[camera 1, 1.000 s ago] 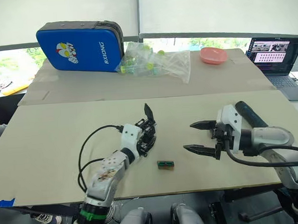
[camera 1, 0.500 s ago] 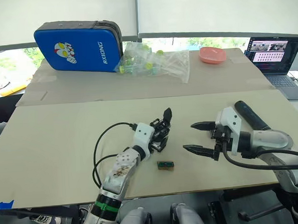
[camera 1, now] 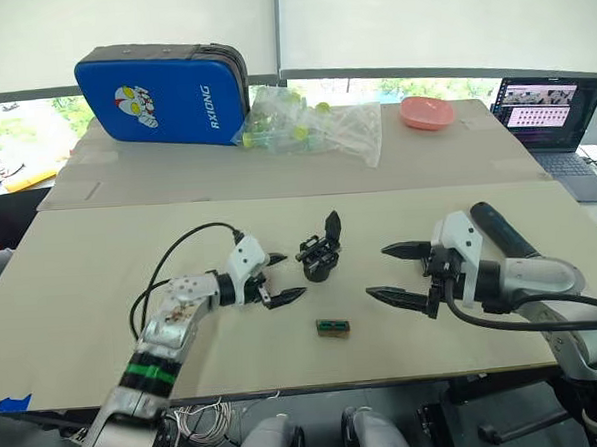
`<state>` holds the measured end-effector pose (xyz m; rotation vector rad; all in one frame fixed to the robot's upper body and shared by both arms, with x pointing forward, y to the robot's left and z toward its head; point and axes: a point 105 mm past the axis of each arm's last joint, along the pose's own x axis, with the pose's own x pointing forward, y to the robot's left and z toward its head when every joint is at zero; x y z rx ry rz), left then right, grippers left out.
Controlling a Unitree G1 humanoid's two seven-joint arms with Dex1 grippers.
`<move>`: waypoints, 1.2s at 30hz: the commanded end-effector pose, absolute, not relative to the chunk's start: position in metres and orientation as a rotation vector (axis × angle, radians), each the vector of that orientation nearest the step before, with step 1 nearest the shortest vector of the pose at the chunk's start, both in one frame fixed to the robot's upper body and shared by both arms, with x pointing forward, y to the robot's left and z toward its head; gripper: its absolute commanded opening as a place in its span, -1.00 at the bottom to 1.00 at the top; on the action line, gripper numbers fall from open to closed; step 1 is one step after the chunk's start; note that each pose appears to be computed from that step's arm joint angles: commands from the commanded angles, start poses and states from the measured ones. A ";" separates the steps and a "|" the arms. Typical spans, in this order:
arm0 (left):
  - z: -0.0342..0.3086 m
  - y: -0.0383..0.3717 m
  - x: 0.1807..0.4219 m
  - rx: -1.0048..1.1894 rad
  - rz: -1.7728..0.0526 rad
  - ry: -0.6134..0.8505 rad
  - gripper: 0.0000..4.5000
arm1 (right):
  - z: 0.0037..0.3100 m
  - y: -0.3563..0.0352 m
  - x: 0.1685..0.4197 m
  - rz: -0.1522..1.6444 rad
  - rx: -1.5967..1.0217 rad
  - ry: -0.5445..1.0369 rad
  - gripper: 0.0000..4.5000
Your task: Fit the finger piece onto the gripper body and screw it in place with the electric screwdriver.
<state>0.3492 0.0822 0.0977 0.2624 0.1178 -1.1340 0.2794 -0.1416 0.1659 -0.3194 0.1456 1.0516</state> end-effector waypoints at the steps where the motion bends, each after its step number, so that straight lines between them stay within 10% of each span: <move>1: 0.095 0.064 0.354 0.284 -1.224 0.105 0.99 | 0.175 -0.138 0.277 1.056 -0.349 0.093 1.00; 9: 0.094 0.041 0.371 0.256 -1.268 0.100 0.99 | 0.171 -0.140 0.275 1.042 -0.346 0.103 1.00; 15: 0.099 0.042 0.365 0.239 -1.320 0.056 0.05 | 0.166 -0.139 0.276 1.023 -0.330 0.103 1.00; 36: 0.117 -0.001 0.334 0.057 -0.628 -0.008 0.06 | 0.167 -0.145 0.268 0.962 -0.294 0.091 1.00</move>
